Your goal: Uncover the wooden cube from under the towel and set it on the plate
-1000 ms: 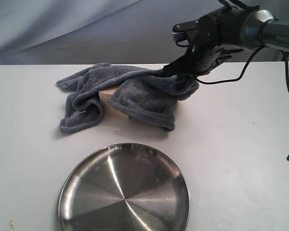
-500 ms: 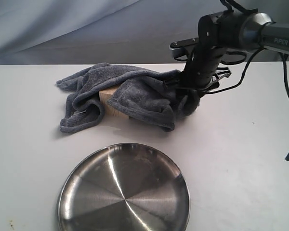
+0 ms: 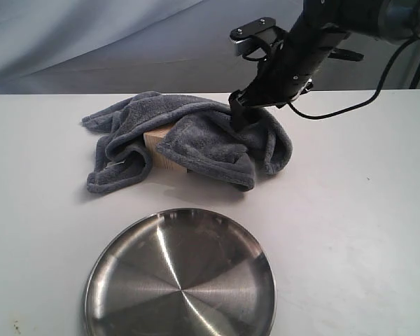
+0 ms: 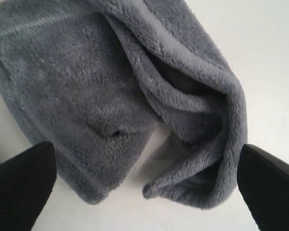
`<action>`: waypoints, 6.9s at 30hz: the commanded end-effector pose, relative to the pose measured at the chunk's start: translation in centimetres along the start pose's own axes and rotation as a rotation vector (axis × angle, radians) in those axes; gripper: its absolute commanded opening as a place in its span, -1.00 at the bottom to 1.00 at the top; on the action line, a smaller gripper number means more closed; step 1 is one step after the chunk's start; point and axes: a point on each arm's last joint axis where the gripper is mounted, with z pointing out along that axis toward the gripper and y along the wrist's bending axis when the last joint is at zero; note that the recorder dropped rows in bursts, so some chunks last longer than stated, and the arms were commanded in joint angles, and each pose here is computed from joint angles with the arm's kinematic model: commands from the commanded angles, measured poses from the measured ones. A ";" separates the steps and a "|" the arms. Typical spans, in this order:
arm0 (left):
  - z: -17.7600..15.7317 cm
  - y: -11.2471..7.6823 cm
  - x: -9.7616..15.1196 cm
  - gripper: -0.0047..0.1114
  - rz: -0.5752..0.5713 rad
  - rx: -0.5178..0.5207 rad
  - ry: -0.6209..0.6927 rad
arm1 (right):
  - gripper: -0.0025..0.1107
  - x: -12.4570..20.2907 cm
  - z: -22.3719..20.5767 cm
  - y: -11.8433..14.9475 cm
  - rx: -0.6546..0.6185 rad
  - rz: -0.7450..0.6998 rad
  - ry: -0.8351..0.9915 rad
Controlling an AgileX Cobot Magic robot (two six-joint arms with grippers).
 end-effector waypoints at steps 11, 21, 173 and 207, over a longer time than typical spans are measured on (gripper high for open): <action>0.0 0.0 0.1 -0.92 -0.006 0.001 -0.001 | 0.73 -6.3 1.2 10.1 0.205 -0.513 -0.447; 0.0 0.0 0.1 -0.92 -0.006 0.001 -0.001 | 0.73 -5.5 5.7 9.4 0.252 -0.583 -0.378; 0.0 0.0 0.1 -0.92 0.006 0.001 -0.001 | -0.96 -5.3 5.4 -1.4 0.327 -0.022 -0.432; 0.0 0.0 0.1 -0.92 0.006 0.001 -0.001 | -0.96 0.5 16.0 -0.2 0.124 -0.102 -0.038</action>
